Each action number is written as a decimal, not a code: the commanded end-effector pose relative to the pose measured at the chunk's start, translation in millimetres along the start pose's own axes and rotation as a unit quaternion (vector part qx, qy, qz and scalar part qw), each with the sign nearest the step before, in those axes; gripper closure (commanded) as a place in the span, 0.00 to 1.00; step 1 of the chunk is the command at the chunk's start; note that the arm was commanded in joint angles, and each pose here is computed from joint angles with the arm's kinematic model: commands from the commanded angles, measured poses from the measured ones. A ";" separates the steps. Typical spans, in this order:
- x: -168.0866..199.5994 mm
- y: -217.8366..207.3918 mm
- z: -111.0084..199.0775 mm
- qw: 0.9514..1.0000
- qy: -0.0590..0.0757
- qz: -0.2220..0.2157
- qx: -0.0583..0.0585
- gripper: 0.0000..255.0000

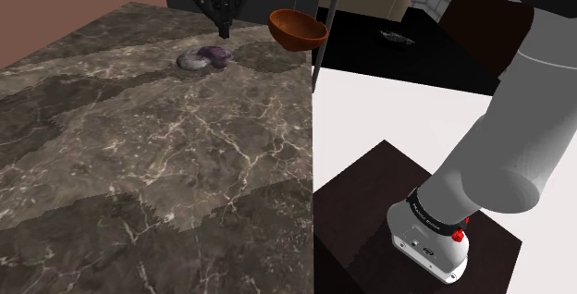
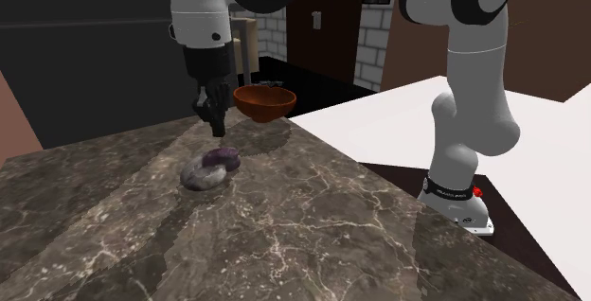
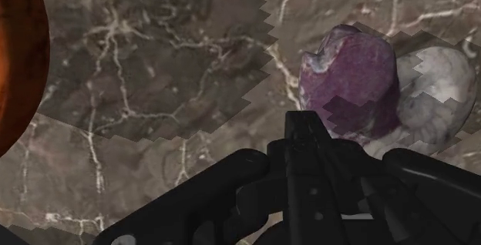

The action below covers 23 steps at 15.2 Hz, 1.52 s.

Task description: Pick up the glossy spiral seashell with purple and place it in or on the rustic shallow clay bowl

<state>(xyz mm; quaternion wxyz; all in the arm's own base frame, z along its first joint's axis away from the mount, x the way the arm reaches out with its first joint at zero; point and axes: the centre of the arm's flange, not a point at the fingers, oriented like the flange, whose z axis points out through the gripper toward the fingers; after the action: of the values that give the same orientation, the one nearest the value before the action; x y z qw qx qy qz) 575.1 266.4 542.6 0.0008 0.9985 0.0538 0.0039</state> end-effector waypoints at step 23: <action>-31.6 1.0 37.3 0.975 0.029 -0.204 0.080 1.00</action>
<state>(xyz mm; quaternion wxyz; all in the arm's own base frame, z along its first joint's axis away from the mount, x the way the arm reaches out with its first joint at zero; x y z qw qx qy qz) 544.0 262.0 505.3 -0.0794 0.9629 0.2564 0.0282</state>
